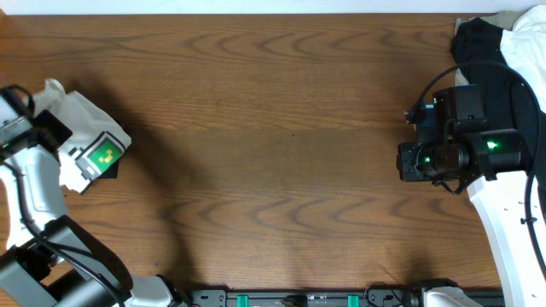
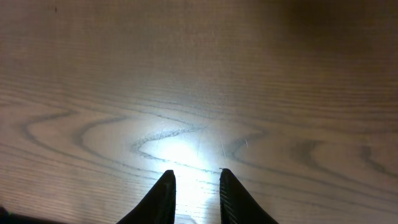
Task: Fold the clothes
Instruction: 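Lower the folded shirt onto the black cloth with the left gripper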
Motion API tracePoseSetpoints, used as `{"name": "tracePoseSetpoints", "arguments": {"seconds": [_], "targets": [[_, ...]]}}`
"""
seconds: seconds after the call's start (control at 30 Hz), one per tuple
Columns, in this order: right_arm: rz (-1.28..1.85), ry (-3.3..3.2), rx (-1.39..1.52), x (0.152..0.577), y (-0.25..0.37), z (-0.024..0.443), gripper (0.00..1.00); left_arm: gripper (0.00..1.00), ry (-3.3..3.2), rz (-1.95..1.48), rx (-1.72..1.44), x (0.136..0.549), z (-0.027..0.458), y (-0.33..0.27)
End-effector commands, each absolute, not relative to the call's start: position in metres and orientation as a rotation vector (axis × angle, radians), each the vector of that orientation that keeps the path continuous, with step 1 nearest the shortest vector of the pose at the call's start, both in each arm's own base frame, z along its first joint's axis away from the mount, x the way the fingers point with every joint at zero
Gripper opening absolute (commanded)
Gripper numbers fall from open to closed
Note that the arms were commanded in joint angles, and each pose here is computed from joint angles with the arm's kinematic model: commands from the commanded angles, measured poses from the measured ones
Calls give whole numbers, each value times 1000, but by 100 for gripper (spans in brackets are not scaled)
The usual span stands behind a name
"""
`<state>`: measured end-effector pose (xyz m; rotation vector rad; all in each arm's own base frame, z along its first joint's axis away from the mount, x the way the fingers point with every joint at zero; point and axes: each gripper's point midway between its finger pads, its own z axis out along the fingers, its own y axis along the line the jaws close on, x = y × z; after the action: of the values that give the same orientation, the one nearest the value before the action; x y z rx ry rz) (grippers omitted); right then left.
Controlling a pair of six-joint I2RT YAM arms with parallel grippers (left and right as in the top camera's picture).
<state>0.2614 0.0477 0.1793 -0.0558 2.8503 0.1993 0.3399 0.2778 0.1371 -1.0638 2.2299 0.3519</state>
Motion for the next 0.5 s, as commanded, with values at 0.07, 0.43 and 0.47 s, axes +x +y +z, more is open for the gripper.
{"name": "tracePoseSetpoints", "arguments": {"seconds": [0.07, 0.43, 0.47], "targets": [[187, 2840, -64, 261, 45, 183, 23, 98, 2120, 49, -1282, 338, 132, 278], [187, 2840, -64, 261, 45, 182, 23, 98, 2116, -351, -1128, 363, 149, 235], [187, 2841, -64, 261, 45, 182, 23, 98, 2126, -354, -1120, 362, 148, 233]]}}
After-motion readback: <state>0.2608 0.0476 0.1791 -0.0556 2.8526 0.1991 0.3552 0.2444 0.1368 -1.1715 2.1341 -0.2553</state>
